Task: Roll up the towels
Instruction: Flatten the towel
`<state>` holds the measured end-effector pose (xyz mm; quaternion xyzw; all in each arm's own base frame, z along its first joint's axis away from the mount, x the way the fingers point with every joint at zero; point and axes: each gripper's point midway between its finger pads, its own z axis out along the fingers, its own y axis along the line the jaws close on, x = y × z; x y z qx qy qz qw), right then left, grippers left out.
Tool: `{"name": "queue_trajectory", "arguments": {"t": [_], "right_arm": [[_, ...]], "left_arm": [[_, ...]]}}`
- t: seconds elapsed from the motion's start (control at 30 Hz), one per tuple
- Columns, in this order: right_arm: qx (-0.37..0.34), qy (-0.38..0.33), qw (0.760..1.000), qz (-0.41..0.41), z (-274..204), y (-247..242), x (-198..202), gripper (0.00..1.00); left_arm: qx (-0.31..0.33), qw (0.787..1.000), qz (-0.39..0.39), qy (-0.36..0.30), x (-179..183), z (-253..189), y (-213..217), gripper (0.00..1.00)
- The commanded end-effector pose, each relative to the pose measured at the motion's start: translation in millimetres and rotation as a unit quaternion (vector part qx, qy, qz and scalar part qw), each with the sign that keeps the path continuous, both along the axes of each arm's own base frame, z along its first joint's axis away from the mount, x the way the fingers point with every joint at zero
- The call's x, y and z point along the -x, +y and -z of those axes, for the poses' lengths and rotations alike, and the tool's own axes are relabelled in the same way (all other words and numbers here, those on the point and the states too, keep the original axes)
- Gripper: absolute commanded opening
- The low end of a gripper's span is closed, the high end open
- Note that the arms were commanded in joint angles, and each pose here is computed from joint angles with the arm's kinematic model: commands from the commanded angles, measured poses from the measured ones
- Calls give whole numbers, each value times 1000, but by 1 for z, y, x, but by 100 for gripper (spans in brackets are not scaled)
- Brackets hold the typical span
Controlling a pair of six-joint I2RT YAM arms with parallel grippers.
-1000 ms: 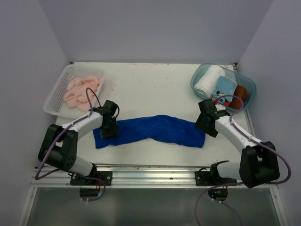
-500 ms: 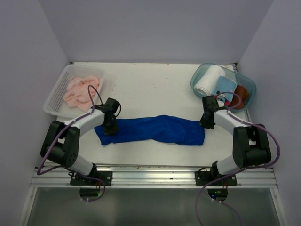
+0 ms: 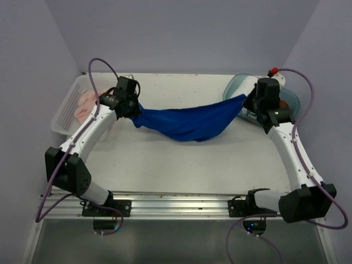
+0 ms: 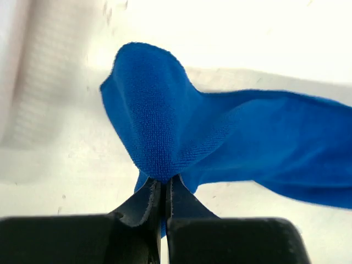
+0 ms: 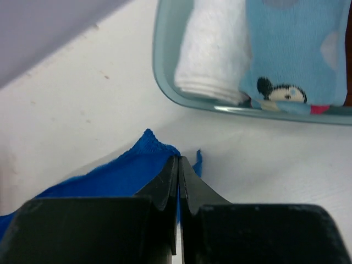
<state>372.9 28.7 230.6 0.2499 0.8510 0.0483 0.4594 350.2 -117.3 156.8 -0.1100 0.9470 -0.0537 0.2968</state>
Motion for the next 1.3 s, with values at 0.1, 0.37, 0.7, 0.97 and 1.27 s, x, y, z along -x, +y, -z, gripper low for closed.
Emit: {"name": "queue_trajectory", "arguments": {"t": [0.1,0.37,0.7,0.97,1.27], "right_arm": [[-23,-116,993,-21,-110,4,23,0],[-28,-231,972,-40,-200,0,82,0],[-19,-207,978,-27,-180,-11,119,0],[24,-37,999,-6,-67,-13,48,21],[48,120,992,1,48,-20,74,46]], "left_arm": [[-44,994,-15,-103,-20,-97,31,0],[-59,986,-20,-157,3,-141,59,0],[-7,981,27,-192,18,-144,40,0],[-2,997,48,-58,-44,-38,11,86],[-24,998,47,-36,-21,-13,22,79]]}}
